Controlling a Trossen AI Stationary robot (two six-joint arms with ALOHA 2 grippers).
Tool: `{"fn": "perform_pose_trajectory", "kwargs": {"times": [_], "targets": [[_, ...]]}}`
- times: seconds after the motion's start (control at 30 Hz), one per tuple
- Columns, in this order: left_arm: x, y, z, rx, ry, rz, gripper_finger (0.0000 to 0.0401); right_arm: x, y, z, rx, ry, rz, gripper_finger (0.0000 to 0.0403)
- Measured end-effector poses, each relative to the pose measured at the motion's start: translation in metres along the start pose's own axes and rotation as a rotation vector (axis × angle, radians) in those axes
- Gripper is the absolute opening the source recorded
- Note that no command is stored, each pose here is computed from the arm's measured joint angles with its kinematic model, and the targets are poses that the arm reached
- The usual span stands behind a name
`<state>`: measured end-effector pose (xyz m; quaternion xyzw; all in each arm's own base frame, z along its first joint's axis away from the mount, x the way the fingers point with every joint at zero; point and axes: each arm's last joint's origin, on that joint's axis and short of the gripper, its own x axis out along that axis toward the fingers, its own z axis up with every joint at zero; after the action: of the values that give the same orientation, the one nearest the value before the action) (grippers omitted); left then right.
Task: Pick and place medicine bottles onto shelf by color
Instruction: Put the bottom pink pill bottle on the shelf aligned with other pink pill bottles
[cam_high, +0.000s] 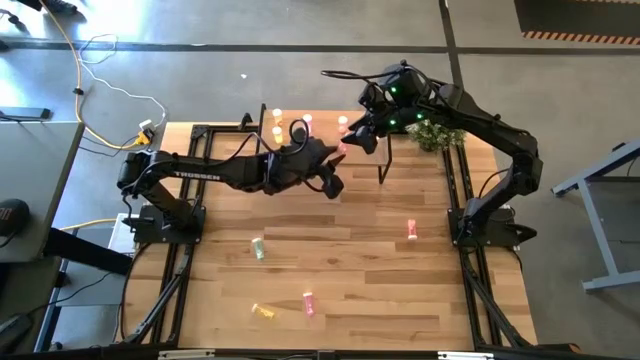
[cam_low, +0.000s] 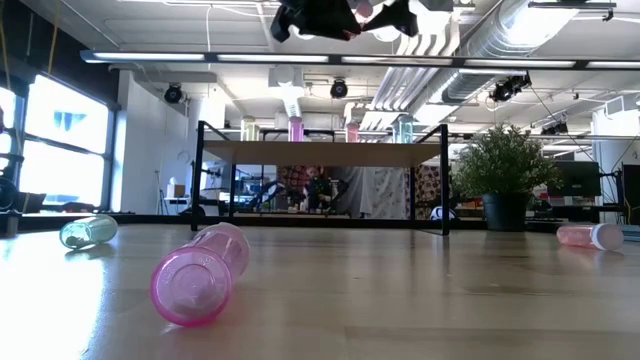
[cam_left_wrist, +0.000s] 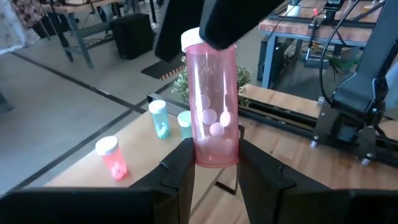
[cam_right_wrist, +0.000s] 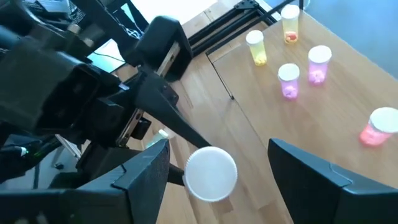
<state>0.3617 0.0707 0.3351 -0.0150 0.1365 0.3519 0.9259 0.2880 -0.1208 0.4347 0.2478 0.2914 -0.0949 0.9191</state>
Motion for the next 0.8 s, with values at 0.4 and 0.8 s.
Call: {"fn": "perform_pose_trajectory", "kwargs": {"times": [0.4,0.8], "targets": [[0.0015,0.0026,0.0014,0.045,-0.01,0.011,0.0095,0.0001,-0.0011,-0.0018,0.093,0.014,-0.024,0.0243],[0.0048,0.0085,0.0018,0.041,-0.007,0.025,0.0095,0.0001,-0.0013,-0.0024,0.124,0.019,-0.026,0.0139]]}}
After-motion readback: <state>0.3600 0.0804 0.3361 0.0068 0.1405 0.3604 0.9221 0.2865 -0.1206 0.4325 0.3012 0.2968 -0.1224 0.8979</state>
